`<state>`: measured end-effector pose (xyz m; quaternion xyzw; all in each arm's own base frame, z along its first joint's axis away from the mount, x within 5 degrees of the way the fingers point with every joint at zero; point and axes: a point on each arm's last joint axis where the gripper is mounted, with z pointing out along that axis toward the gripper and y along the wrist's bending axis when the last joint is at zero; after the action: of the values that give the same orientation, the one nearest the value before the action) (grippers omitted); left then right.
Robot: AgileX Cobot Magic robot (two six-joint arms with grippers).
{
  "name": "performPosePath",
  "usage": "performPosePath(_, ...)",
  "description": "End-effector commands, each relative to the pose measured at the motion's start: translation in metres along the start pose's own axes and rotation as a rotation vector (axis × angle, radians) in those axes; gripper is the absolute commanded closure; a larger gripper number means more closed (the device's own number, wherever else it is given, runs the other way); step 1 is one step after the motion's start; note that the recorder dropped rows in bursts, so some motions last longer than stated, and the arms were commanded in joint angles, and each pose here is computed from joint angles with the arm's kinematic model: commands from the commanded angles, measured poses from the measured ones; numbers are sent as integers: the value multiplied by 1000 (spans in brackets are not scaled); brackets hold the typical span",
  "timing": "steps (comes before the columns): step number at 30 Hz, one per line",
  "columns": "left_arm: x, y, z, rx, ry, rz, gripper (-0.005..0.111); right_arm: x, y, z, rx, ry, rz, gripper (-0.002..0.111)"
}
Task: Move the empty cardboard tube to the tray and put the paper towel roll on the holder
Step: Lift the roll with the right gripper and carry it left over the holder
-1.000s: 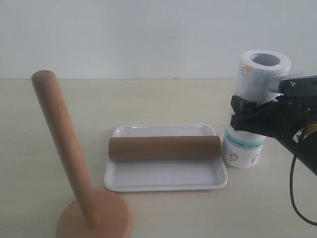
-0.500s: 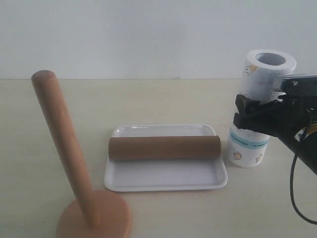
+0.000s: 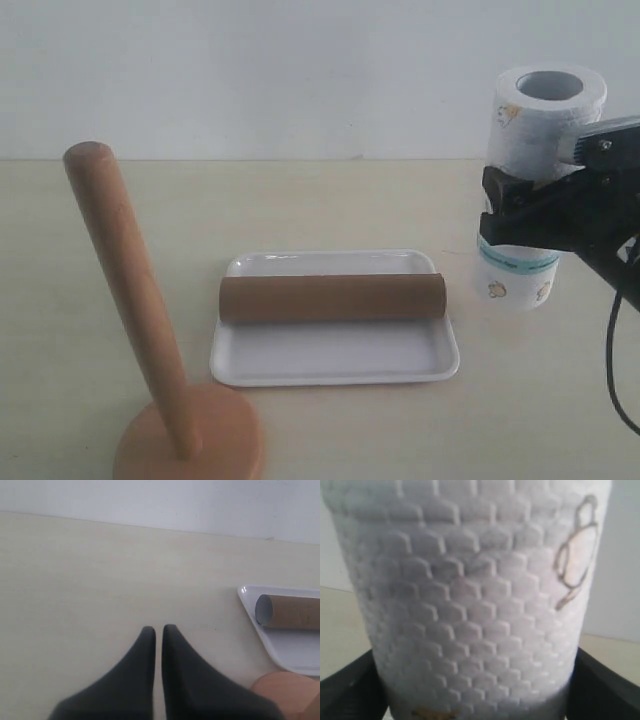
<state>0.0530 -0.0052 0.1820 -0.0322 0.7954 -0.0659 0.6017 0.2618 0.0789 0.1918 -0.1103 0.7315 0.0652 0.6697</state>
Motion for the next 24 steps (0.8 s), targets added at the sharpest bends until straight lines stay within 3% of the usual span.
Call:
performPosePath(1, 1, 1, 0, -6, 2, -3, 103, -25, -2, -9, 6, -104, -2, 108)
performPosePath(8, 1, 1, 0, -6, 2, -3, 103, -66, -5, -28, 10, -227, -14, 108)
performPosePath(18, 1, 1, 0, -6, 2, -3, 103, -170, -7, -55, -39, -242, -9, 108)
performPosePath(24, 1, 1, 0, -6, 2, -3, 103, -223, 6, -83, -120, -307, -30, 108)
